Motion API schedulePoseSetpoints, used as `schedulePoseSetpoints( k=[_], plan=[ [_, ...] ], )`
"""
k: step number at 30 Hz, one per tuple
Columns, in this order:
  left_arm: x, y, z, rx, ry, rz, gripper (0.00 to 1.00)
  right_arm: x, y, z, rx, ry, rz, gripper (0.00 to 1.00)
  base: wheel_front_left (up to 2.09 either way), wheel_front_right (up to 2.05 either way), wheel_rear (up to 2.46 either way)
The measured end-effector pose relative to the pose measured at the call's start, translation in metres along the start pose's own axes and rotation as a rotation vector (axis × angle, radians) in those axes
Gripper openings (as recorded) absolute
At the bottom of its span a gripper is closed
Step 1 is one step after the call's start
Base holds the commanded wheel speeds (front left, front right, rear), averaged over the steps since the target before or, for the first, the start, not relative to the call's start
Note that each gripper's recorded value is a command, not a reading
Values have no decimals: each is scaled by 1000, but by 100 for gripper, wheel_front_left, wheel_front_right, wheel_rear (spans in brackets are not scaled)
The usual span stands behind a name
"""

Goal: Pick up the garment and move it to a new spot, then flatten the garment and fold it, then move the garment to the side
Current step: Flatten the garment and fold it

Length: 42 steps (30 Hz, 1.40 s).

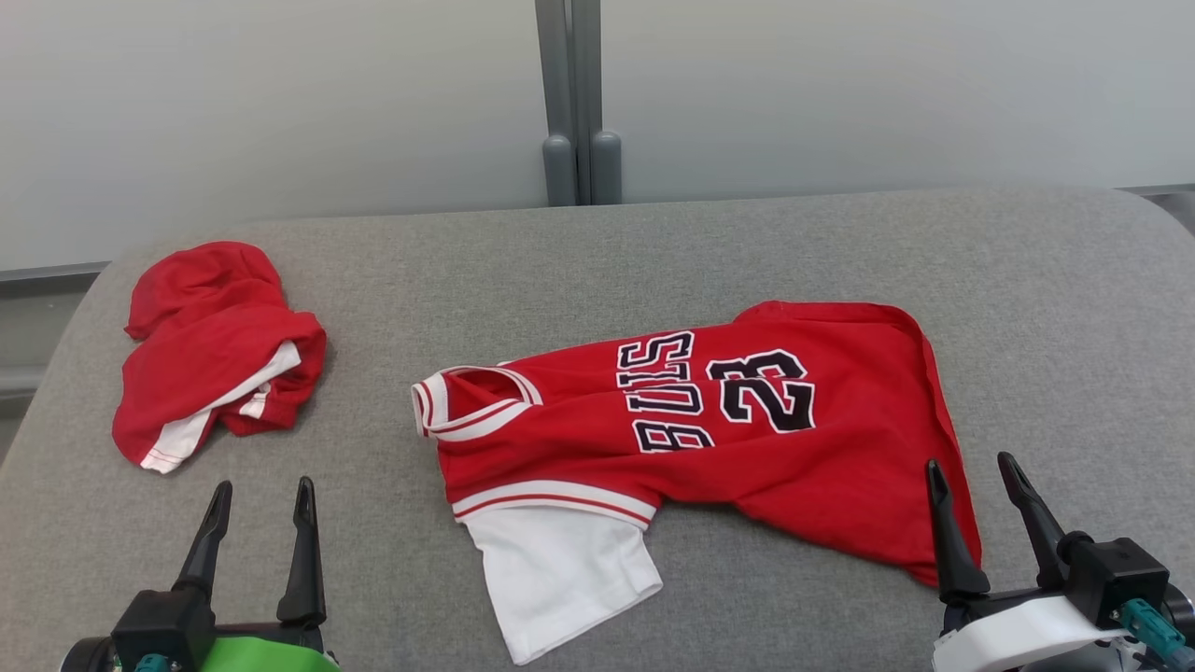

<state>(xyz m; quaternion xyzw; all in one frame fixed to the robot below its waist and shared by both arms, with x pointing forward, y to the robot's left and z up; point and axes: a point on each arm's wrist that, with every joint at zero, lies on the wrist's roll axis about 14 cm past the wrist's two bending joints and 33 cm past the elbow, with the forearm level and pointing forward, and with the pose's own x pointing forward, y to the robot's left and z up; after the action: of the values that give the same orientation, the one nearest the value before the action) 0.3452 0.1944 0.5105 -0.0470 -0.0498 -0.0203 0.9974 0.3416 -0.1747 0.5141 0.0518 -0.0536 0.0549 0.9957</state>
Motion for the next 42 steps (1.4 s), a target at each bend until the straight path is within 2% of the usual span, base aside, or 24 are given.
schedulePoseSetpoints(
  k=[15,22,30,35,42],
  plan=[
    [-3,2,-6,-13,20,6,100,0,-1,-4,-5,12,0,100,0,0,0],
    [-8,-34,-33,-64,102,-87,100,-9,-25,-30,-4,98,-76,100,0,0,0],
    [-30,-84,-79,-130,267,-212,100,-36,-52,-78,13,266,-170,100,0,0,0],
    [-42,-106,-108,-154,377,-277,100,-41,-54,-104,34,354,-182,100,0,0,0],
    [-40,-119,-135,-170,478,-318,100,-34,-49,-126,70,425,-177,100,0,0,0]
  ],
)
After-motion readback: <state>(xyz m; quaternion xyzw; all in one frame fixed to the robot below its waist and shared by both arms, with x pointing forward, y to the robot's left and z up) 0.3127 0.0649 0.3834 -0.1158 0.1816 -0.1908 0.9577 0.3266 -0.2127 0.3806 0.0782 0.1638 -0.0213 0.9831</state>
